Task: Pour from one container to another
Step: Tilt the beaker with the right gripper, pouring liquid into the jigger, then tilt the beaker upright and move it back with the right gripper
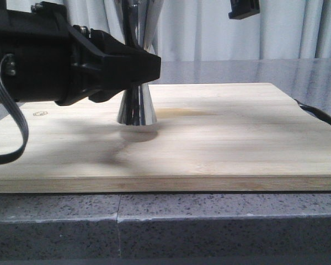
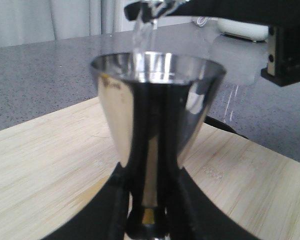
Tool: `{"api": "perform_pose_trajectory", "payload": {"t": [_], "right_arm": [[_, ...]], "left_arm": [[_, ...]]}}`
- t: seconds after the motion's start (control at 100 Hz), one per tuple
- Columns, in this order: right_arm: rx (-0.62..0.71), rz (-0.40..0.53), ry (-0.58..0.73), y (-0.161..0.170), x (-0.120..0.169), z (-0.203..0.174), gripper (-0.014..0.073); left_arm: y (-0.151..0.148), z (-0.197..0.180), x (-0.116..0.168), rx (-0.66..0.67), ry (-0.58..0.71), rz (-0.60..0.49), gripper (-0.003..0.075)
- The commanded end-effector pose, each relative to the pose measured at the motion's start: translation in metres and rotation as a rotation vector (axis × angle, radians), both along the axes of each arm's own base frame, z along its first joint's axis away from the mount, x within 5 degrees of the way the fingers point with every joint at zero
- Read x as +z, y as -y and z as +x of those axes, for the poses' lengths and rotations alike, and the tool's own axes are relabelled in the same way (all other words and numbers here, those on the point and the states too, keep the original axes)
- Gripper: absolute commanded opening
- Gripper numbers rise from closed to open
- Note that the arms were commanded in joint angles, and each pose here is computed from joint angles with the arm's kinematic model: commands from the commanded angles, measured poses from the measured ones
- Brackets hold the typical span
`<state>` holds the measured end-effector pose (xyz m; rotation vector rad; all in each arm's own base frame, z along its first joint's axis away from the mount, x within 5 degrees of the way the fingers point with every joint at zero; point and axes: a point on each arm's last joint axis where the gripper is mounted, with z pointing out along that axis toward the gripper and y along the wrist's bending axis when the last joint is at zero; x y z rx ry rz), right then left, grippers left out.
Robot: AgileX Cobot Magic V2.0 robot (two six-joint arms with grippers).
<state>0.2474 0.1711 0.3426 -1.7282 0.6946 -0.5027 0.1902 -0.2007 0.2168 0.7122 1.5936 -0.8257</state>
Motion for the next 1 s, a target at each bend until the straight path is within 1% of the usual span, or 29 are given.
{"api": "perform_pose_trajectory", "payload": {"t": [0.0,0.08,0.24,0.51,0.59,0.71,0.99], "right_arm": [[0.006,0.036,0.067,0.0032,0.0239,-0.0064,0.0277],[0.010,0.019,0.077,0.0033,0.0233,-0.0065,0.0277],[0.011,0.017,0.078,0.0033,0.0233,-0.0065,0.0277],[0.018,-0.007,0.091,0.0034,0.0225,-0.0066,0.0277],[0.024,-0.026,0.102,0.0034,0.0219,-0.0067,0.0277],[0.024,-0.028,0.103,0.0035,0.0218,-0.0067,0.0277],[0.036,-0.072,0.127,0.0037,0.0204,-0.0069,0.0277]], "left_arm": [[0.0012,0.0003,0.0254,-0.006,0.081,-0.125,0.0060],[0.0012,0.0003,0.0254,-0.006,0.081,-0.125,0.0060],[0.0012,0.0003,0.0254,-0.006,0.081,-0.125,0.0060],[0.0012,0.0003,0.0254,-0.006,0.081,-0.125,0.0060],[0.0012,0.0003,0.0254,-0.006,0.081,-0.125,0.0060],[0.0012,0.0003,0.0254,-0.006,0.081,-0.125,0.0060],[0.0012,0.0003,0.0254,-0.006,0.081,-0.125,0.0060]]}}
